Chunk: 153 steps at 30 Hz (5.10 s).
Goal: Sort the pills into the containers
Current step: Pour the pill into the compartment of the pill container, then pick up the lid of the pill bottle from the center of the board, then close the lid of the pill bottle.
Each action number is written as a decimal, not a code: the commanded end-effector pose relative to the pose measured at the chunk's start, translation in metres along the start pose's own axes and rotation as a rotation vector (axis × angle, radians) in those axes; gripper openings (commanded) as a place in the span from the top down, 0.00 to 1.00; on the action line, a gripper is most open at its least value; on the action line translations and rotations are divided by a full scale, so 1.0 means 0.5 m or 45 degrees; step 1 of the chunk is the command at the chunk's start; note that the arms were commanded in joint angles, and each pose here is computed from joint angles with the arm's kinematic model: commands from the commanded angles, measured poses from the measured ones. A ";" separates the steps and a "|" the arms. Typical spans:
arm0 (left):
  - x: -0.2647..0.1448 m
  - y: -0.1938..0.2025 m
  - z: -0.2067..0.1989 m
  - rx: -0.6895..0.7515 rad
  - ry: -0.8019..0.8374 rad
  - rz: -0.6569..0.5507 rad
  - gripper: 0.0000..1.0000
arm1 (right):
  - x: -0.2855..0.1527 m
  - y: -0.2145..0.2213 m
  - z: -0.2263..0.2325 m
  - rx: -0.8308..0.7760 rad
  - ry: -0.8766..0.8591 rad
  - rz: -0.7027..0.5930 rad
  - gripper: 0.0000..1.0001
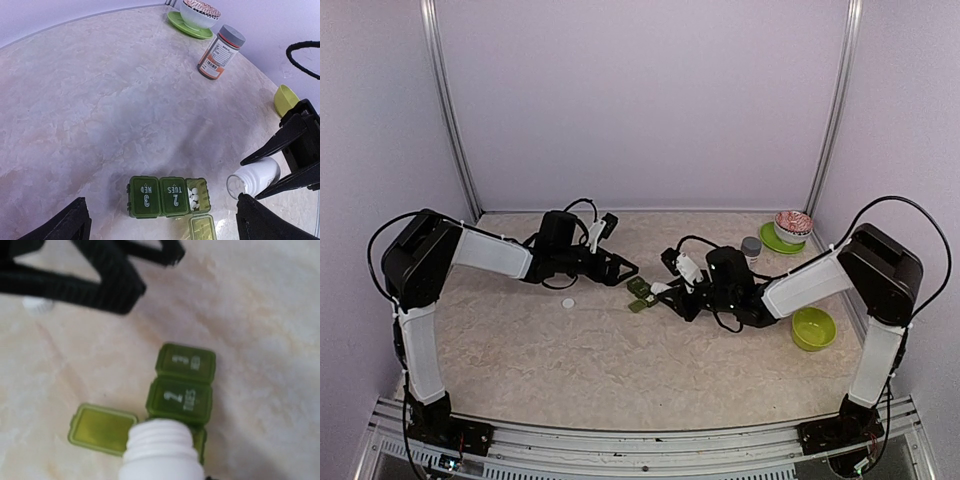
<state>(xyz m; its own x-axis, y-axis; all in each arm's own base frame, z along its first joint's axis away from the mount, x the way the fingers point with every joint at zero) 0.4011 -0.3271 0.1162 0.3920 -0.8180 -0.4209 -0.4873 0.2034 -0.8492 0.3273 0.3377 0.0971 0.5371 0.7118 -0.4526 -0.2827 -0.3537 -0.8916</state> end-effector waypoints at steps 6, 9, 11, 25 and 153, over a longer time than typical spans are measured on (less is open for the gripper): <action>-0.066 -0.022 0.021 -0.104 -0.194 -0.053 0.01 | -0.057 -0.078 0.009 -0.045 -0.055 -0.380 0.73; -0.093 -0.003 0.029 -0.174 -0.286 -0.025 0.01 | -0.085 -0.088 0.020 -0.071 -0.081 -0.475 0.73; -0.111 0.010 0.030 -0.208 -0.337 -0.010 0.01 | -0.103 -0.092 0.027 -0.096 -0.091 -0.533 0.73; -0.193 0.049 -0.009 -0.311 -0.541 0.092 0.01 | -0.350 -0.166 0.084 -0.296 -0.122 -1.117 0.72; -0.197 -0.219 -0.524 -0.097 0.621 -0.187 0.67 | -0.360 -0.215 0.179 -0.431 -0.252 -1.040 0.71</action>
<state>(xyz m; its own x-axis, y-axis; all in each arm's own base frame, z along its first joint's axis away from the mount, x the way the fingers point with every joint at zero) 0.2185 -0.4023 0.3116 0.1072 -0.9819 -0.1565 -0.5345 0.0758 -0.8418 0.1908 0.2985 0.2650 0.3184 0.9057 0.2799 0.3717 0.1523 -0.9158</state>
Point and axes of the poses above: each gripper's point midway between its finger pads, its own x axis out along the fingers, its own z axis along the line the jaws close on, y = z × x, the point moved 3 cm from there along -x, back along the fingers, and after that the axes turned 1 degree about x, right-handed, at the moved point
